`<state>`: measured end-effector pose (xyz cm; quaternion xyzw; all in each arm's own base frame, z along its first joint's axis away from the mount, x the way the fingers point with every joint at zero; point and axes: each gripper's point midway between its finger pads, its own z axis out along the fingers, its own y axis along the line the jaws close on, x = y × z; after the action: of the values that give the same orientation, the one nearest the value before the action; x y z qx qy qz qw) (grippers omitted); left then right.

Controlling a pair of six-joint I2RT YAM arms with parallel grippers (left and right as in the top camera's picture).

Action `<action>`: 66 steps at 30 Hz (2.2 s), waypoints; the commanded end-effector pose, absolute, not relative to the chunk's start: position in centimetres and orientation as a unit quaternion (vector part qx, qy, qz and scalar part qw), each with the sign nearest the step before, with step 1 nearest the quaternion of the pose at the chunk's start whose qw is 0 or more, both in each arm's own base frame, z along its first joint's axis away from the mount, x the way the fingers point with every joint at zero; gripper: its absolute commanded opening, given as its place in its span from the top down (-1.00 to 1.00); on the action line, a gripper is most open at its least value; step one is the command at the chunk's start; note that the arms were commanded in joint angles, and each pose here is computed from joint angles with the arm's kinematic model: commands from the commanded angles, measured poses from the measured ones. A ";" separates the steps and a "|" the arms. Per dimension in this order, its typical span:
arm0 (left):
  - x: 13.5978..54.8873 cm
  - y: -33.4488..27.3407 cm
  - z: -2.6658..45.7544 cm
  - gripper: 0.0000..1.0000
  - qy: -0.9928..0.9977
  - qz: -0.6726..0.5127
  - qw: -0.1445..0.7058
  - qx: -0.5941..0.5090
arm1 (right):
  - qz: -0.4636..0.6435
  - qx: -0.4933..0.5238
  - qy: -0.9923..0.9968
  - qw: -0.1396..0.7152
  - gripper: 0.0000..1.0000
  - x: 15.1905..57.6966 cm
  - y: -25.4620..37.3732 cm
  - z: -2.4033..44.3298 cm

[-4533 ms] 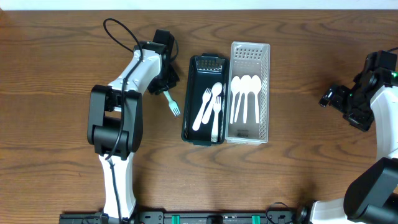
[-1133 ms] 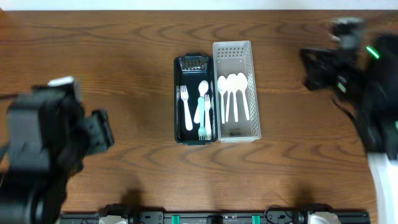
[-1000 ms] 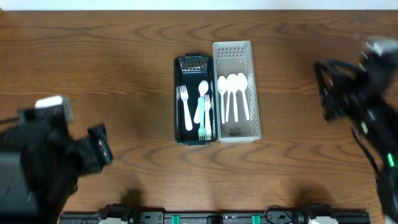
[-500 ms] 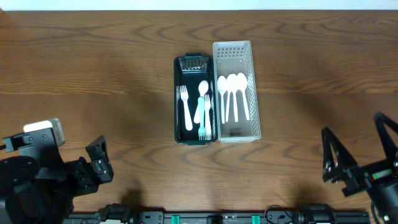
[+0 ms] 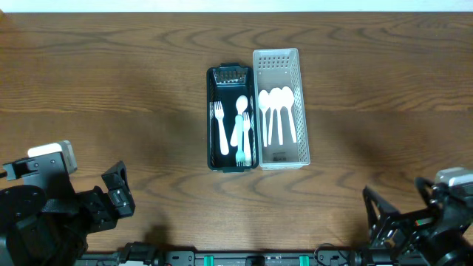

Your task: Pack container

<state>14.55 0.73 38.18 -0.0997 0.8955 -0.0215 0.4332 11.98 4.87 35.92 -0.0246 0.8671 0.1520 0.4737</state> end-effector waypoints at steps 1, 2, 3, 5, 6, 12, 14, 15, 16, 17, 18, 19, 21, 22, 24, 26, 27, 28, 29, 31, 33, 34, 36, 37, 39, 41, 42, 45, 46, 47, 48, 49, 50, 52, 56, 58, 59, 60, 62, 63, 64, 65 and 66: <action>14.4 0.7 38.4 -0.96 0.894 -0.022 0.436 -0.100 | 0.148 -0.024 0.882 0.447 -0.98 11.3 4.8 34.7; 14.4 0.7 38.4 -0.96 0.894 -0.022 0.436 -0.100 | 0.148 -0.022 0.887 0.437 -0.98 11.0 4.8 34.2; 14.4 0.7 38.4 -0.96 0.894 -0.022 0.436 -0.100 | 0.148 -0.020 0.892 0.427 -0.98 10.7 4.7 33.8; 14.4 0.7 38.4 -0.96 0.894 -0.022 0.436 -0.100 | 0.114 -0.023 0.891 0.439 -0.98 11.1 3.8 33.7; 14.4 0.7 38.4 -0.96 0.894 -0.022 0.436 -0.100 | 0.101 -0.022 0.887 0.451 -0.98 11.5 3.4 34.0; 14.4 0.7 38.4 -0.96 0.894 -0.022 0.436 -0.100 | 0.023 -0.074 0.836 0.543 -0.98 15.3 2.0 34.6; 14.4 0.7 38.4 -0.96 0.894 -0.022 0.436 -0.100 | 0.010 -0.070 0.826 0.559 -0.99 16.6 1.6 33.4; 14.4 0.7 38.4 -0.96 0.894 -0.022 0.436 -0.100 | 0.007 -0.069 0.823 0.563 -0.99 17.1 1.6 32.6; 14.4 0.7 38.4 -0.96 0.894 -0.022 0.436 -0.100 | 0.006 -0.067 0.821 0.567 -0.98 17.6 1.5 31.7; 14.4 0.7 38.4 -0.96 0.894 -0.022 0.436 -0.100 | 0.005 -0.066 0.821 0.568 -0.99 18.1 1.5 30.6; 14.4 0.7 38.4 -0.96 0.894 -0.022 0.436 -0.100 | 0.005 -0.066 0.821 0.568 -0.98 18.4 1.5 29.6; 14.4 0.7 38.4 -0.96 0.894 -0.022 0.436 -0.100 | 0.005 -0.066 0.822 0.566 -0.99 18.8 1.5 28.5; 14.4 0.7 38.4 -0.96 0.894 -0.022 0.436 -0.100 | 0.002 -0.065 0.825 0.562 -0.99 19.5 1.4 26.1; 14.4 0.7 38.4 -0.96 0.894 -0.022 0.436 -0.100 | 0.002 -0.064 0.825 0.561 -0.98 19.9 1.4 25.2; 14.4 0.7 38.4 -0.96 0.894 -0.022 0.436 -0.100 | 0.002 -0.064 0.826 0.559 -0.98 20.6 1.4 23.2; 14.4 0.7 38.4 -0.96 0.894 -0.022 0.436 -0.100 | 0.002 -0.064 0.828 0.557 -0.98 21.1 1.4 21.3; 14.4 0.7 38.4 -0.96 0.894 -0.022 0.436 -0.100 | 0.002 -0.064 0.829 0.556 -0.98 21.3 1.4 20.4; 14.4 0.7 38.4 -0.96 0.894 -0.022 0.436 -0.100 | 0.003 -0.065 0.829 0.555 -0.98 21.4 1.5 19.5; 14.4 0.7 38.4 -0.96 0.894 -0.022 0.436 -0.100 | 0.003 -0.065 0.829 0.556 -0.98 21.5 1.5 18.8; 14.4 0.7 38.4 -0.96 0.894 -0.022 0.436 -0.100 | 0.003 -0.065 0.826 0.560 -0.98 21.6 1.5 17.8; 14.4 0.7 38.4 -0.96 0.894 -0.022 0.436 -0.100 | 0.002 -0.064 0.824 0.563 -0.98 21.5 1.5 17.1; 14.4 0.7 38.4 -0.96 0.894 -0.022 0.436 -0.100 | 0.002 -0.064 0.823 0.564 -0.98 21.5 1.4 16.6; 14.4 0.7 38.4 -0.96 0.894 -0.022 0.436 -0.100 | 0.002 -0.064 0.824 0.563 -0.99 21.4 1.4 15.9; 14.4 0.7 38.4 -0.96 0.894 -0.022 0.436 -0.100 | 0.002 -0.064 0.824 0.563 -0.99 21.4 1.4 15.5; 14.4 0.7 38.4 -0.96 0.894 -0.022 0.436 -0.100 | 0.003 -0.065 0.826 0.560 -0.98 21.3 1.5 14.6; 14.4 0.7 38.4 -0.96 0.894 -0.022 0.436 -0.100 | 0.003 -0.064 0.827 0.558 -0.98 21.3 1.4 14.0; 14.4 0.7 38.4 -0.96 0.894 -0.022 0.436 -0.100 | 0.003 -0.065 0.828 0.556 -0.99 21.3 1.5 13.7; 14.4 0.7 38.4 -0.96 0.894 -0.022 0.436 -0.100 | 0.003 -0.065 0.833 0.550 -0.99 21.4 1.4 12.8; 14.4 0.7 38.4 -0.96 0.894 -0.022 0.436 -0.100 | 0.003 -0.065 0.834 0.548 -0.99 21.4 1.5 12.5; 14.4 0.7 38.4 -0.96 0.894 -0.022 0.436 -0.100 | 0.004 -0.065 0.836 0.545 -0.99 21.4 1.5 12.1; 14.4 0.7 38.4 -0.96 0.894 -0.022 0.436 -0.100 | 0.004 -0.065 0.838 0.542 -0.99 21.4 1.5 11.8; 14.4 0.7 38.4 -0.96 0.894 -0.022 0.436 -0.100 | 0.006 -0.066 0.840 0.538 -0.98 21.4 1.5 11.4; 14.4 0.7 38.4 -0.96 0.894 -0.022 0.436 -0.100 | 0.006 -0.066 0.842 0.535 -0.98 21.4 1.5 11.0; 14.4 0.7 38.4 -0.96 0.894 -0.022 0.436 -0.100 | 0.006 -0.066 0.846 0.530 -0.98 21.4 1.5 10.3; 14.4 0.7 38.4 -0.96 0.894 -0.022 0.436 -0.100 | 0.006 -0.066 0.844 0.533 -0.98 21.5 1.5 10.4; 14.4 0.7 38.4 -0.96 0.894 -0.022 0.436 -0.100 | 0.006 -0.066 0.844 0.533 -0.98 21.5 1.5 10.4; 14.4 0.7 38.4 -0.96 0.894 -0.022 0.436 -0.100 | 0.005 -0.066 0.843 0.533 -0.99 21.5 1.5 10.4; 14.4 0.7 38.4 -0.96 0.894 -0.022 0.436 -0.100 | 0.006 -0.066 0.844 0.533 -0.98 21.5 1.5 10.4; 14.4 0.7 38.4 -0.97 0.894 -0.022 0.436 -0.100 | 0.006 -0.066 0.844 0.533 -0.98 21.5 1.5 10.3; 14.4 0.7 38.4 -0.96 0.894 -0.022 0.436 -0.100 | 0.006 -0.066 0.844 0.533 -0.98 21.5 1.5 10.3; 14.4 0.7 38.4 -0.96 0.894 -0.022 0.436 -0.100 | 0.005 -0.066 0.844 0.533 -0.99 21.5 1.5 10.3; 14.4 0.7 38.4 -0.96 0.894 -0.022 0.436 -0.100 | 0.005 -0.066 0.844 0.533 -0.98 21.5 1.5 10.3; 14.4 0.7 38.4 -0.96 0.894 -0.022 0.436 -0.100 | 0.006 -0.066 0.844 0.533 -0.99 21.5 1.5 10.3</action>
<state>14.54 0.73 38.16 -0.0996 0.8958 -0.0216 0.4327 21.51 1.62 10.64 -0.0620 0.8441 0.0107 0.5324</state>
